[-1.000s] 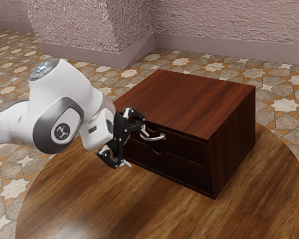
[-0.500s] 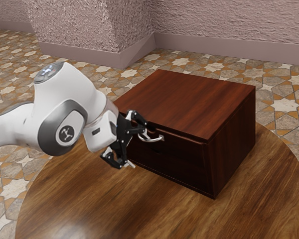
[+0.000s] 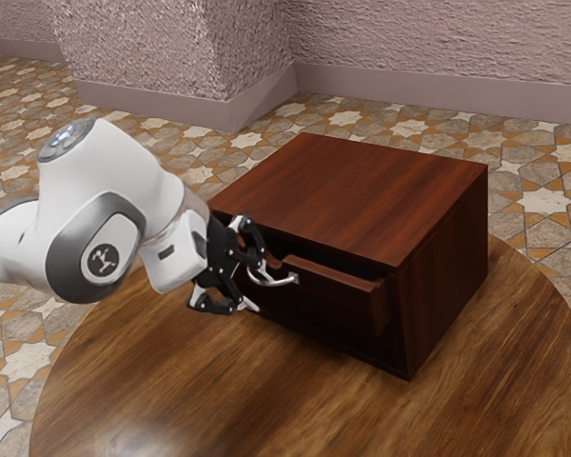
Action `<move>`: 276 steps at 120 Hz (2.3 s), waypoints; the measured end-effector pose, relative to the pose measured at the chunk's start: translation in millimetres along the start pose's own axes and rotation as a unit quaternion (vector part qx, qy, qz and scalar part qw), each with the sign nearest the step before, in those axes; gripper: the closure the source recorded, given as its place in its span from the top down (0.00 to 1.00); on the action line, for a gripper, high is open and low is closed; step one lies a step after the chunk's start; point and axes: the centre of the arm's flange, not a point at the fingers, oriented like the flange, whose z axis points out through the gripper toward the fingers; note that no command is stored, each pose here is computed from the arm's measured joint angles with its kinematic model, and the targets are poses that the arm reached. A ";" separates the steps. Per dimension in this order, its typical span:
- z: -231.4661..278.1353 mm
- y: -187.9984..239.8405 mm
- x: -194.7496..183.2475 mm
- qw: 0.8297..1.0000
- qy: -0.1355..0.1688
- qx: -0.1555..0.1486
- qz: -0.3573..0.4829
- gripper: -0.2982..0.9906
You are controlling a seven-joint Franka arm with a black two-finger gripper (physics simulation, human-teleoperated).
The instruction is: Pull the drawer handle with one arm to open the drawer
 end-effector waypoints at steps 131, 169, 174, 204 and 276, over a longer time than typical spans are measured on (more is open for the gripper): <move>-29.5 67.8 -11.5 1.000 0.006 0.008 -0.028 0.25; -36.6 82.8 -9.2 0.999 -0.003 0.012 -0.030 0.24; -38.0 84.8 -9.2 0.999 -0.003 0.013 -0.031 0.24; -43.4 96.3 -9.0 0.999 -0.003 0.014 -0.034 0.24; -62.4 128.3 -8.6 0.999 -0.012 0.019 -0.043 0.20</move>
